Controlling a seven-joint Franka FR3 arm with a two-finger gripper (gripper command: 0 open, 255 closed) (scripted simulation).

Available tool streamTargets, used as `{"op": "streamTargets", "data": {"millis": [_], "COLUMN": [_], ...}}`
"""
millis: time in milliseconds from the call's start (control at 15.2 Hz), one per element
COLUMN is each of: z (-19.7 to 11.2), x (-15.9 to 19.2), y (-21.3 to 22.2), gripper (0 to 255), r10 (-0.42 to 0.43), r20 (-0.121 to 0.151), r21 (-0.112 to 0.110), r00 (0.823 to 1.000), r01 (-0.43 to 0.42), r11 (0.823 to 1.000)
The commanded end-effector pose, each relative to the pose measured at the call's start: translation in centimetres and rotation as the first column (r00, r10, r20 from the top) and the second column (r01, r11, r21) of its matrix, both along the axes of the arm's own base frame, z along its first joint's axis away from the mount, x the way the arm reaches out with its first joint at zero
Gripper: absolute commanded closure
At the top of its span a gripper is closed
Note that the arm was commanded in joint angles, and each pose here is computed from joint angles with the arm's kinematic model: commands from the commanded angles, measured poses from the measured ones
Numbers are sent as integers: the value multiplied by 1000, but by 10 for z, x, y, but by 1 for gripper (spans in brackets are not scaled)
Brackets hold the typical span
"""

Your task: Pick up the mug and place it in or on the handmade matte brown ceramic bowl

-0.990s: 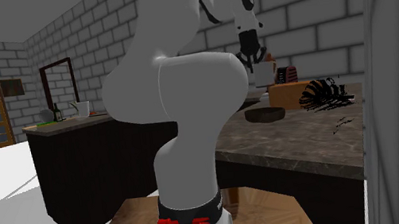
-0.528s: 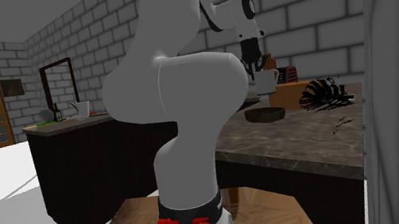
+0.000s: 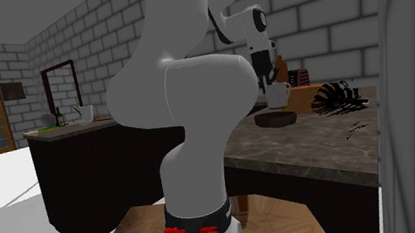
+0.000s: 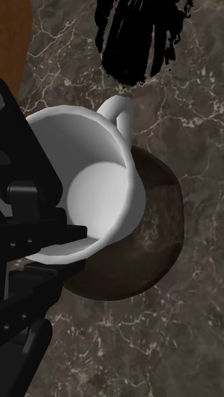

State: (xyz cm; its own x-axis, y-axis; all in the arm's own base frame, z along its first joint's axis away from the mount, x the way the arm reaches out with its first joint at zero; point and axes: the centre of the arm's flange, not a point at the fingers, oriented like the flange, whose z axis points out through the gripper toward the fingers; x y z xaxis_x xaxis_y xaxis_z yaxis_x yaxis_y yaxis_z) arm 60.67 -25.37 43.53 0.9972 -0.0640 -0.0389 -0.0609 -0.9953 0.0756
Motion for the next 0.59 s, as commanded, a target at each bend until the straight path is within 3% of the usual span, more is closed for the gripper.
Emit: {"op": "streamTargets", "data": {"millis": [0,132,528], "z": [-10,-25,-25], "x": [0,0,0], "y": [0,0,0], "gripper": [255,255,255], "r10": [0,0,0], "r20": [1,1,1], "r21": [0,0,0], "r00": [1000,1000,1000], "r01": [0,0,0], "r11": [1000,1000,1000]}}
